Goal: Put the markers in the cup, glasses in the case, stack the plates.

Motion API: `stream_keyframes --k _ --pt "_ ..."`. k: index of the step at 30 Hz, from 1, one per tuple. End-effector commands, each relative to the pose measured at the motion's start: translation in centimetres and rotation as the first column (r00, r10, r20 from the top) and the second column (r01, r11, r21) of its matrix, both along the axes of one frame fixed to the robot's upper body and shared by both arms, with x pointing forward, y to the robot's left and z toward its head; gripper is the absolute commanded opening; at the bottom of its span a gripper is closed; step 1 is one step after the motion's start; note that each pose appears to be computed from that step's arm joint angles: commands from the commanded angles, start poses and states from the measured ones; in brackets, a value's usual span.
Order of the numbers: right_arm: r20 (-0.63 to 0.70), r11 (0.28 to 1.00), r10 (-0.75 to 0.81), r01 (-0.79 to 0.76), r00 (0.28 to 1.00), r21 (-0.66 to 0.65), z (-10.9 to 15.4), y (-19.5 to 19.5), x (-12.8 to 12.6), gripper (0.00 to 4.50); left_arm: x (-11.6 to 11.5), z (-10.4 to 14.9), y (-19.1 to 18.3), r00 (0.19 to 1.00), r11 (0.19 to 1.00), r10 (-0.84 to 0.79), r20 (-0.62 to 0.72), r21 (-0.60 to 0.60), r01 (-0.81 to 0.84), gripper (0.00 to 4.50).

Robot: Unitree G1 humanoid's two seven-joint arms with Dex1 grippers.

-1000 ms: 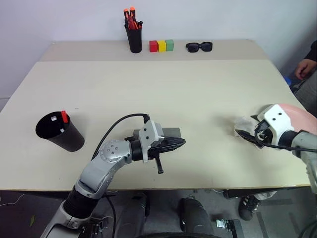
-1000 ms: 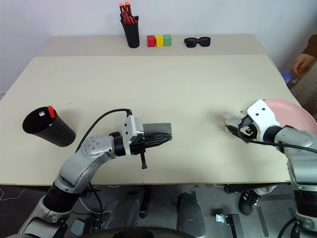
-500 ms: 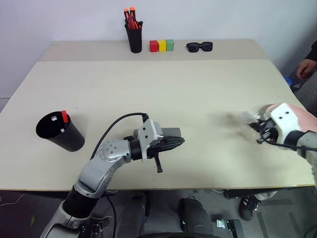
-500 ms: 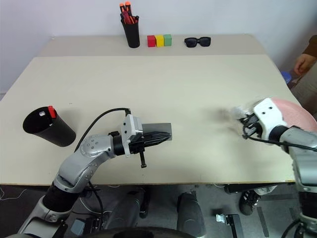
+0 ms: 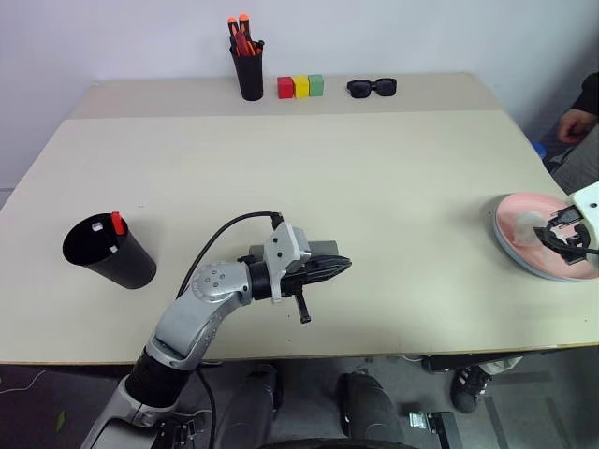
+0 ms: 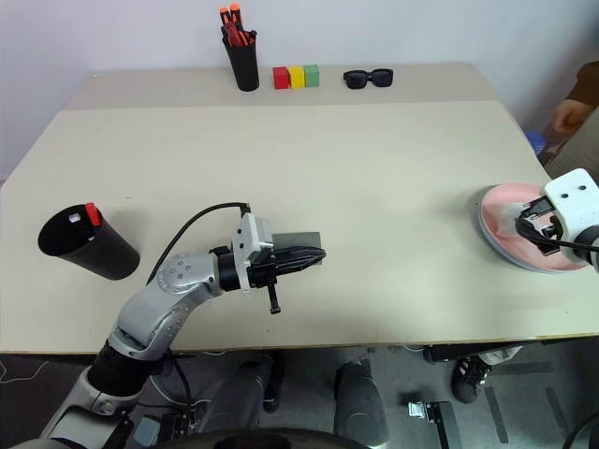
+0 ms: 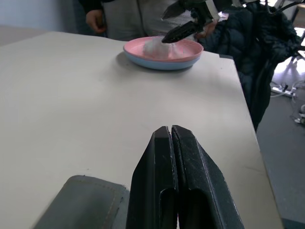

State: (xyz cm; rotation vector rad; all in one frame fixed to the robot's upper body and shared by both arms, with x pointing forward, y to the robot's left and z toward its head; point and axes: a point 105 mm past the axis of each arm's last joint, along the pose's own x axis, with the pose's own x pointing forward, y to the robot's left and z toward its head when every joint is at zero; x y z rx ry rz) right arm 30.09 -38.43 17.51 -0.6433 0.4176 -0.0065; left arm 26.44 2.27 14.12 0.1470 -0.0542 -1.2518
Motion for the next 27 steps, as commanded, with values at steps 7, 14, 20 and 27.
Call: stream_keyframes --k 7,14,20,27 --pt "0.267 0.797 0.497 -0.556 0.826 0.234 3.9 12.8 1.1 4.12 6.4 2.1 8.6 0.716 0.728 0.685 0.131 -0.128 -0.673 0.00" --pt "0.233 0.706 0.589 -0.634 0.773 0.315 1.8 16.0 2.3 4.12 6.7 1.7 12.4 0.574 0.592 0.803 0.158 -0.105 -0.799 0.00" --pt "0.230 0.691 0.612 -0.653 0.757 0.310 1.2 16.8 3.5 4.12 6.4 2.1 13.9 0.530 0.551 0.829 0.177 -0.098 -0.829 0.00" --pt "0.234 0.665 0.642 -0.683 0.730 0.302 1.1 18.7 4.4 4.12 5.3 2.1 14.1 0.528 0.541 0.838 0.137 -0.089 -0.836 0.00"
